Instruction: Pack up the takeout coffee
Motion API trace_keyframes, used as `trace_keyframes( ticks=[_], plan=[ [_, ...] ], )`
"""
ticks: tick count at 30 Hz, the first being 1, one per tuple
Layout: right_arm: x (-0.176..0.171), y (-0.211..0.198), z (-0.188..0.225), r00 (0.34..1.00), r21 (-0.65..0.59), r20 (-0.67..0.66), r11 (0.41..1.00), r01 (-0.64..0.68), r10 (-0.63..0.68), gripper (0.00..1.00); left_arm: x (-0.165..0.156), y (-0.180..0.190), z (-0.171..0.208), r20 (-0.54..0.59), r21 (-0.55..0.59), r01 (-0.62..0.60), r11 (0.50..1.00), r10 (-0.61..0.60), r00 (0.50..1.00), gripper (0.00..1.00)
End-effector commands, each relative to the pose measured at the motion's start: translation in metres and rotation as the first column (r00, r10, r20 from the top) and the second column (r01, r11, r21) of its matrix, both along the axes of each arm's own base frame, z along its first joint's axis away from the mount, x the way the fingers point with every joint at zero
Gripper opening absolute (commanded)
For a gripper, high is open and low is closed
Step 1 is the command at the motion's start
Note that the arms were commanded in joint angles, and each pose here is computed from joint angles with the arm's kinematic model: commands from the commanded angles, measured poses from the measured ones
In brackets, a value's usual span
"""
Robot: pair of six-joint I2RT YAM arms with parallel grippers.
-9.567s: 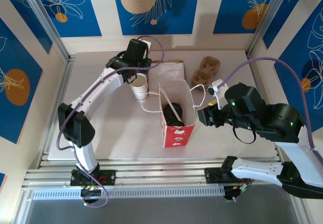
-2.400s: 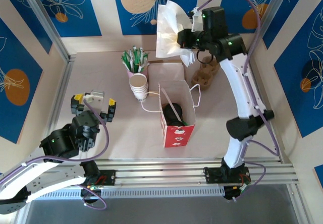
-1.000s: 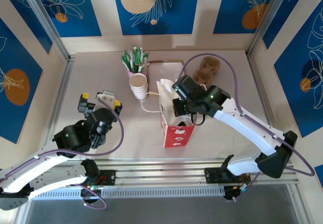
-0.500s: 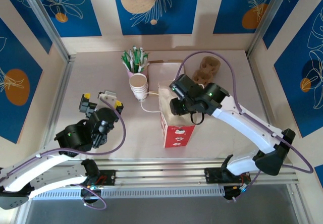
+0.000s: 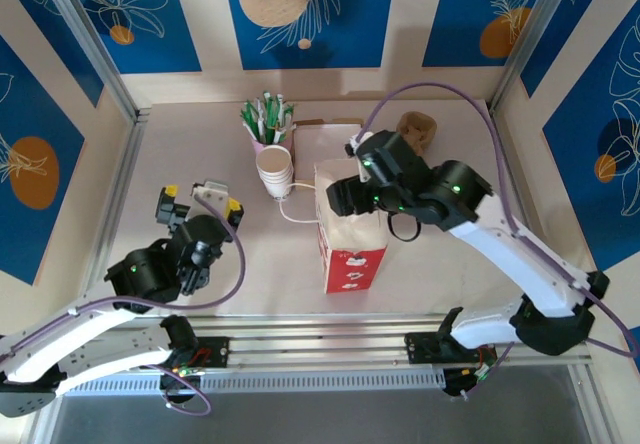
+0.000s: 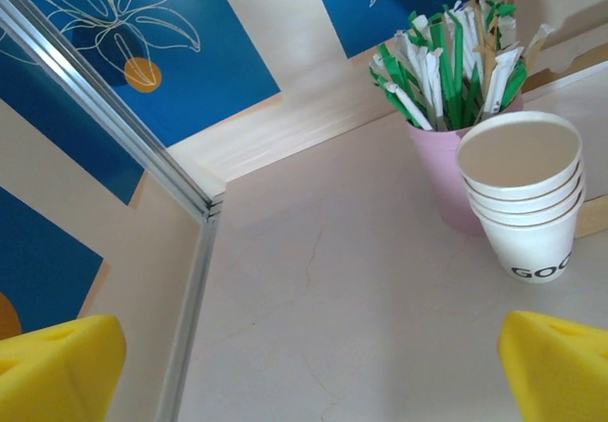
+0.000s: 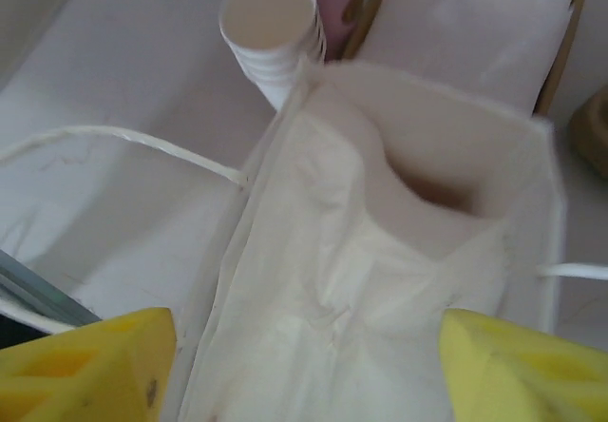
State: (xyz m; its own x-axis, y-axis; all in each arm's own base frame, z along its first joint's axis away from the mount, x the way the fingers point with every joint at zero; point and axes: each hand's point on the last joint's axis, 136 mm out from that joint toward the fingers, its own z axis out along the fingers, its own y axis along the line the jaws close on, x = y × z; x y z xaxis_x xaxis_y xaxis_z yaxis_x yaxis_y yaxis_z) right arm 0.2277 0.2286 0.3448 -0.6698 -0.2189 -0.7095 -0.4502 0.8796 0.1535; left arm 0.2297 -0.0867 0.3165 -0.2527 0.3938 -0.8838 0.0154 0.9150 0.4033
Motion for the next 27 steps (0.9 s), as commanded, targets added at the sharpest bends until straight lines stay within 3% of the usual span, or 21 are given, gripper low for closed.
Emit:
trace_keyframes(
  ticks=[1,5,9,13,16,21,25,27],
  plan=[
    [0.002,-0.029,0.049,0.986,0.08,0.16,0.996,0.04,-0.052,0.84,-0.003,-0.001,0.007,0.037,-0.07,0.048,0.996,-0.045,0.998,1.0],
    [0.008,-0.073,0.065,0.945,0.146,0.268,0.978,0.151,-0.186,0.99,-0.009,0.008,0.016,0.109,-0.175,0.066,0.982,-0.048,0.993,1.0],
    [0.015,-0.114,0.05,0.898,0.199,0.332,0.952,0.232,-0.288,0.99,-0.011,0.012,0.015,0.15,-0.236,0.06,0.97,-0.024,0.988,1.0],
    [0.029,-0.167,0.013,0.814,0.226,0.349,0.885,0.408,-0.464,0.99,-0.006,0.019,0.011,0.175,-0.222,-0.017,0.975,0.057,0.983,1.0],
    [0.043,-0.194,-0.023,0.77,0.238,0.345,0.843,0.482,-0.537,0.99,0.0,0.013,0.003,0.179,-0.202,-0.013,0.979,0.05,0.983,1.0],
    [0.07,-0.215,-0.088,0.732,0.282,0.301,0.791,0.543,-0.61,0.99,0.026,0.013,-0.033,0.08,-0.175,-0.068,0.982,0.084,0.993,1.0],
    [0.086,-0.245,-0.141,0.641,0.266,0.289,0.703,0.66,-0.711,0.99,0.051,0.03,-0.069,-0.054,-0.249,-0.165,0.954,0.156,0.986,1.0],
    [0.096,-0.254,-0.156,0.616,0.252,0.308,0.686,0.683,-0.725,0.99,0.062,0.041,-0.084,-0.088,-0.259,-0.216,0.941,0.199,0.976,1.0]
  ],
)
